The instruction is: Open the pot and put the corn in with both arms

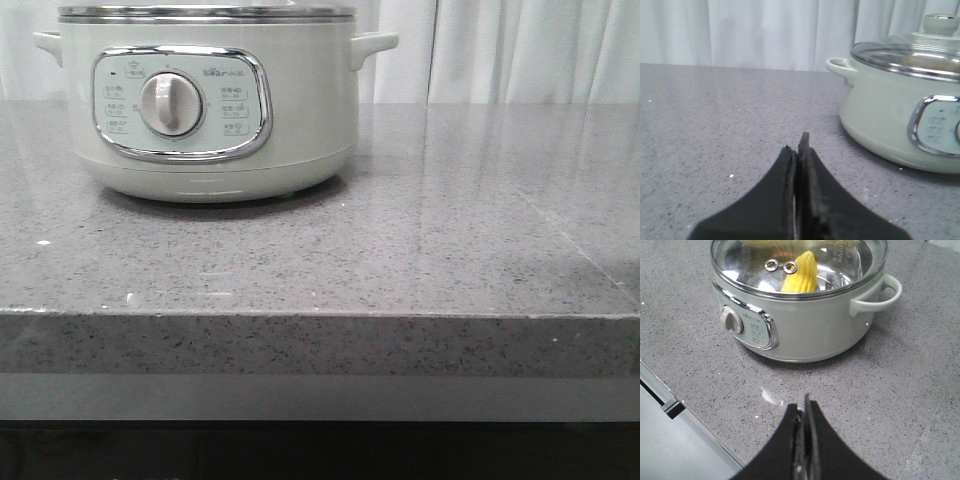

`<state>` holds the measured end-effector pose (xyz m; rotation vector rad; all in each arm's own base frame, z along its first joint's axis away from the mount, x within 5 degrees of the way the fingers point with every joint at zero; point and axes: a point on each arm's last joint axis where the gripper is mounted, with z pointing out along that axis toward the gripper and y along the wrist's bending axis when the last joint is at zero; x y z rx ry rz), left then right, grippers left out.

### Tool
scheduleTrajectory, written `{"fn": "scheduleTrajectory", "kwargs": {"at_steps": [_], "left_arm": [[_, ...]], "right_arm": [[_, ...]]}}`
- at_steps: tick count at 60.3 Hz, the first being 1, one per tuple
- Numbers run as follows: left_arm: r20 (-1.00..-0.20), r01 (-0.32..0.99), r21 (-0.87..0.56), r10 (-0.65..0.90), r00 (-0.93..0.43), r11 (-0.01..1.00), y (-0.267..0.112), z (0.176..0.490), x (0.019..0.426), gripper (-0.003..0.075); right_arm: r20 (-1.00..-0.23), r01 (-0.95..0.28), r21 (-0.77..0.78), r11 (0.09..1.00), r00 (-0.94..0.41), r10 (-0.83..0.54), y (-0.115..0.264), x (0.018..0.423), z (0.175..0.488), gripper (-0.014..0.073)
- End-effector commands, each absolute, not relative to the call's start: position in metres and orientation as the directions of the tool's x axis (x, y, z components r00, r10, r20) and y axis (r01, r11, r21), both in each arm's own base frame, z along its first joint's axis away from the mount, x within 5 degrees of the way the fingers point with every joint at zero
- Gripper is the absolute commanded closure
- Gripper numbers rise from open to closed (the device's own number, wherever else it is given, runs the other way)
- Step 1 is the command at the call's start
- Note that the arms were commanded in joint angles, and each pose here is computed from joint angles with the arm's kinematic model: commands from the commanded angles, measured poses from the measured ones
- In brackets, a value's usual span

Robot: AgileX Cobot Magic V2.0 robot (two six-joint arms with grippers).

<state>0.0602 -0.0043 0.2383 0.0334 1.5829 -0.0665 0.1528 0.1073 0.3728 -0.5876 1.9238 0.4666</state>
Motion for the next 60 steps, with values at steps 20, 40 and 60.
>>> {"fn": "scheduleTrajectory", "kwargs": {"at_steps": [20, 40, 60], "left_arm": [[-0.978, 0.024, -0.079, -0.082, 0.192, 0.997, 0.0, 0.217, 0.054, 0.0741], [-0.979, 0.019, -0.079, -0.081, 0.188, 0.997, 0.0, 0.217, 0.054, 0.0741], [-0.979, 0.019, -0.079, -0.081, 0.188, 0.997, 0.0, 0.217, 0.054, 0.0741]], "right_arm": [[-0.948, -0.586, 0.051, 0.809, -0.282, -0.145, 0.106, 0.154, 0.388, 0.0664], [-0.947, -0.586, 0.051, 0.809, -0.285, -0.147, 0.106, 0.153, 0.388, 0.0664], [-0.947, -0.586, 0.051, 0.809, -0.285, -0.147, 0.106, 0.153, 0.388, 0.0664]]}}
